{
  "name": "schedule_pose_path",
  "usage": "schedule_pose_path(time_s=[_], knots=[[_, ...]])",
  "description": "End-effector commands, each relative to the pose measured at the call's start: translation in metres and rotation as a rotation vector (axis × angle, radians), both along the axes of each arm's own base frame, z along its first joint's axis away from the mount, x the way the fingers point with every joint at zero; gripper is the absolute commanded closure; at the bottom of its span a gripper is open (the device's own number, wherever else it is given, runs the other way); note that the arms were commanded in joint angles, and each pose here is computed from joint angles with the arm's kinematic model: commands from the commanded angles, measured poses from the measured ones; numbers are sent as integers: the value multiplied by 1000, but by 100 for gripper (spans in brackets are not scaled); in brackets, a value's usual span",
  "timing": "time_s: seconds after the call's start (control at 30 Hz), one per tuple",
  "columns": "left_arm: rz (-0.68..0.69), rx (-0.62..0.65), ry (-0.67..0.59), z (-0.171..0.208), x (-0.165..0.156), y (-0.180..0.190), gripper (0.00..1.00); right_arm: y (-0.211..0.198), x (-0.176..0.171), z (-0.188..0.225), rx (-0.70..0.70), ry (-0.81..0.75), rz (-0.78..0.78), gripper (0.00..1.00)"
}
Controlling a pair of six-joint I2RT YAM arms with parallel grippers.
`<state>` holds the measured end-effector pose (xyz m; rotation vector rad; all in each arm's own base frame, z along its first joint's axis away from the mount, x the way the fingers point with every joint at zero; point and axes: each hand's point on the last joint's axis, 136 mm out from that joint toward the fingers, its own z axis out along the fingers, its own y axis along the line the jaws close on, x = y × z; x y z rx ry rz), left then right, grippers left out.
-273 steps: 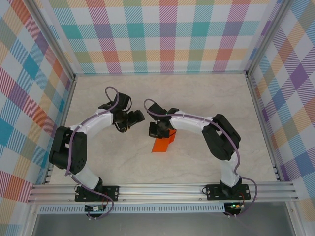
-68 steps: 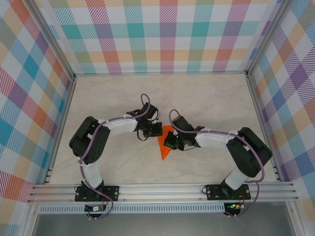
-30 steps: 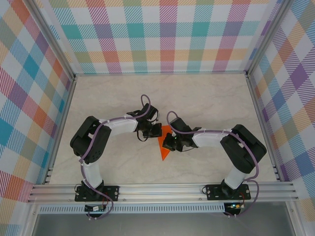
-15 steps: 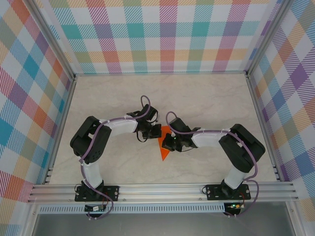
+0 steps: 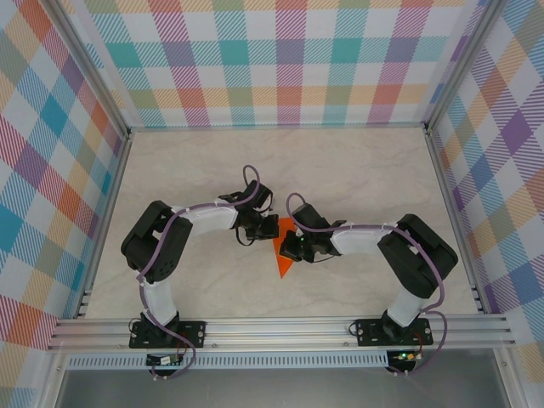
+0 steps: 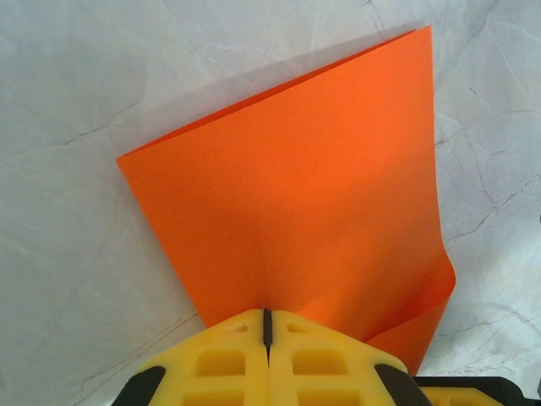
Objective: Fold a paper plane with a square sheet of paper (pick it up from the middle)
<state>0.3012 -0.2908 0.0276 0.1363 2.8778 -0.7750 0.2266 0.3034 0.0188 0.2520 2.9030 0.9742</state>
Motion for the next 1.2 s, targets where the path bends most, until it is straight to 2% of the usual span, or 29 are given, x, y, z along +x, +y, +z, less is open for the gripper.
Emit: schedule_pose_path(time_s=[0.0, 1.17], knots=[[7, 14, 27, -10, -4, 6, 99, 2, 3, -2, -8, -22, 3, 97], [8, 23, 34, -14, -5, 7, 99, 4, 7, -1, -1, -42, 4, 96]])
